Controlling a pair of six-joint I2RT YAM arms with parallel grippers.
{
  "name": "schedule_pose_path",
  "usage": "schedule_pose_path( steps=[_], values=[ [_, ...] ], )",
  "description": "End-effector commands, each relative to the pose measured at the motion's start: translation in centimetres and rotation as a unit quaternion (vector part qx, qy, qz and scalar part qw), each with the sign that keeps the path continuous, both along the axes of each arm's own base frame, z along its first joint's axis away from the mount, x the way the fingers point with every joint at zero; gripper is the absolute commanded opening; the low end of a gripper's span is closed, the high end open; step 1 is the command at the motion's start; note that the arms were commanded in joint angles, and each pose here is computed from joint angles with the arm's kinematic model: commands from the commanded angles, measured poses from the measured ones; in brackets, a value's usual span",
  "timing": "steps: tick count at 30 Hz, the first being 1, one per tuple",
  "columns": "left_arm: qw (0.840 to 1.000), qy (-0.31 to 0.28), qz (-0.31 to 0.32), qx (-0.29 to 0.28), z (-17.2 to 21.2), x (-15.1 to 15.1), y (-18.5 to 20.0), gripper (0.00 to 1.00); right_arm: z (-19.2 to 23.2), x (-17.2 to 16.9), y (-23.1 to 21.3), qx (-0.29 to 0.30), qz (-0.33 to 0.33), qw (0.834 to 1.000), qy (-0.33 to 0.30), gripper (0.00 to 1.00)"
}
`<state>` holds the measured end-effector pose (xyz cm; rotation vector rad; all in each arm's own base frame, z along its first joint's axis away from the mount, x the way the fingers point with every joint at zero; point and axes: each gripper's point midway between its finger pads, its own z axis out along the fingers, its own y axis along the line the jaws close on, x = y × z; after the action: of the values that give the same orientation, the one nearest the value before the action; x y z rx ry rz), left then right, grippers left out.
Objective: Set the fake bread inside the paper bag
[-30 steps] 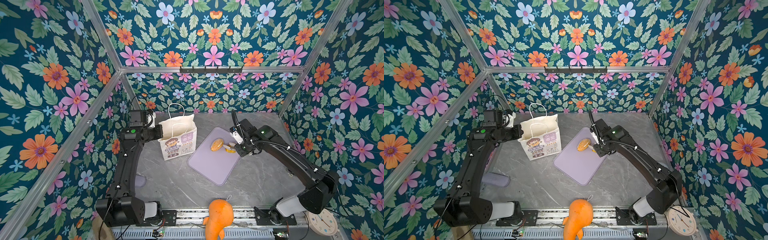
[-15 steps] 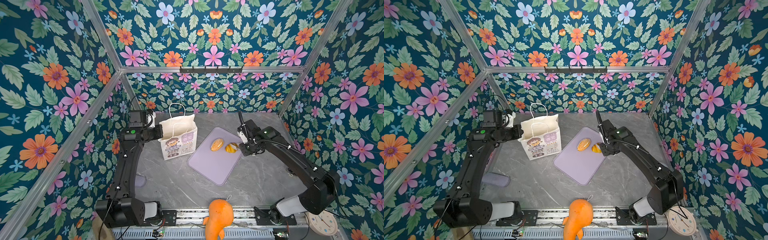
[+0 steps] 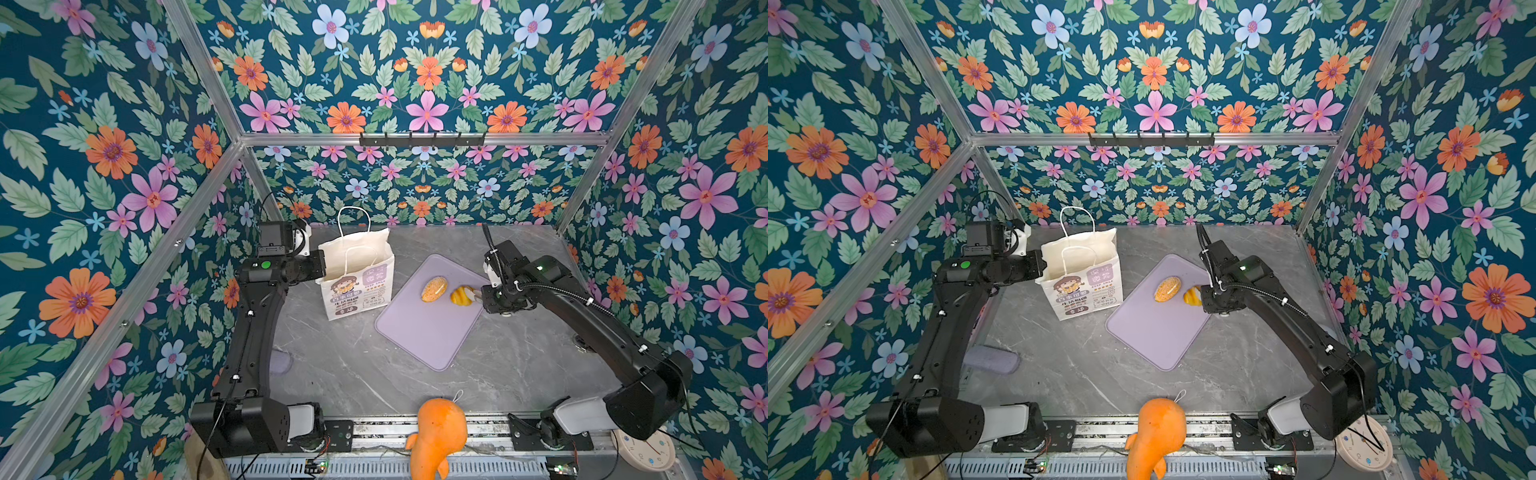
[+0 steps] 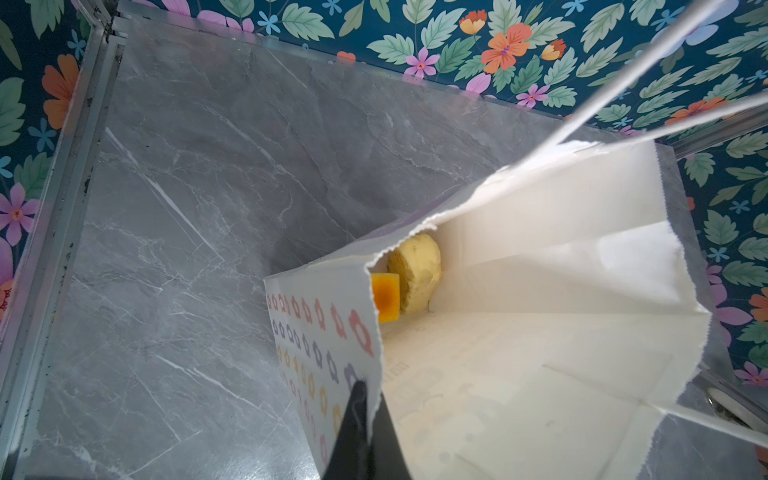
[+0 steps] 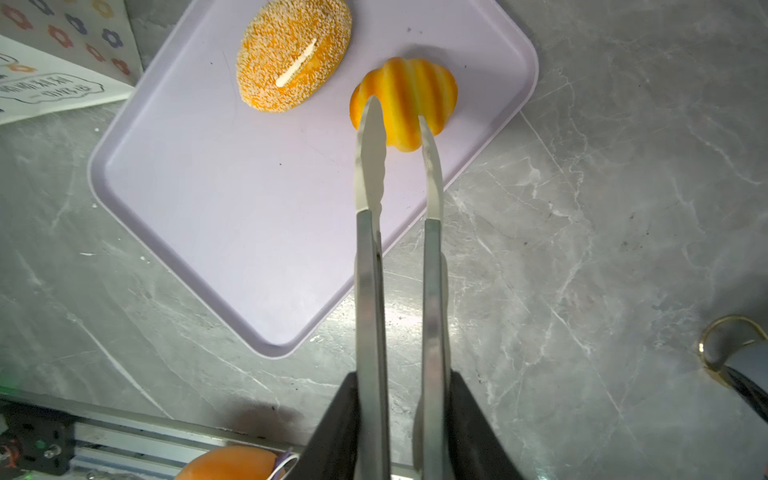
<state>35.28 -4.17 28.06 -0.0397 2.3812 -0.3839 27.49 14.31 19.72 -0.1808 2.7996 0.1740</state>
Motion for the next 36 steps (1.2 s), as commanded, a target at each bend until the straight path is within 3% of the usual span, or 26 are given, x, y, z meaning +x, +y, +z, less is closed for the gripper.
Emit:
schedule_pose_path(
  steps=[1, 11, 36],
  values=[
    [1.0, -0.015, -0.001, 0.0, 0.6, 0.2, 0.0, 0.04, -0.1, -0.6, 1.0, 0.04, -0.02, 0.999, 0.014, 0.34],
    [1.0, -0.017, 0.001, 0.002, 0.7, 0.0, 0.1, 0.04, -1.8, -0.3, 1.8, 0.061, -0.024, 0.998, 0.016, 0.44],
    [1.0, -0.022, 0.0, 0.005, 1.0, 0.2, 0.1, 0.04, -4.8, 2.8, 0.2, 0.03, -0.047, 0.998, 0.003, 0.44]
  ],
)
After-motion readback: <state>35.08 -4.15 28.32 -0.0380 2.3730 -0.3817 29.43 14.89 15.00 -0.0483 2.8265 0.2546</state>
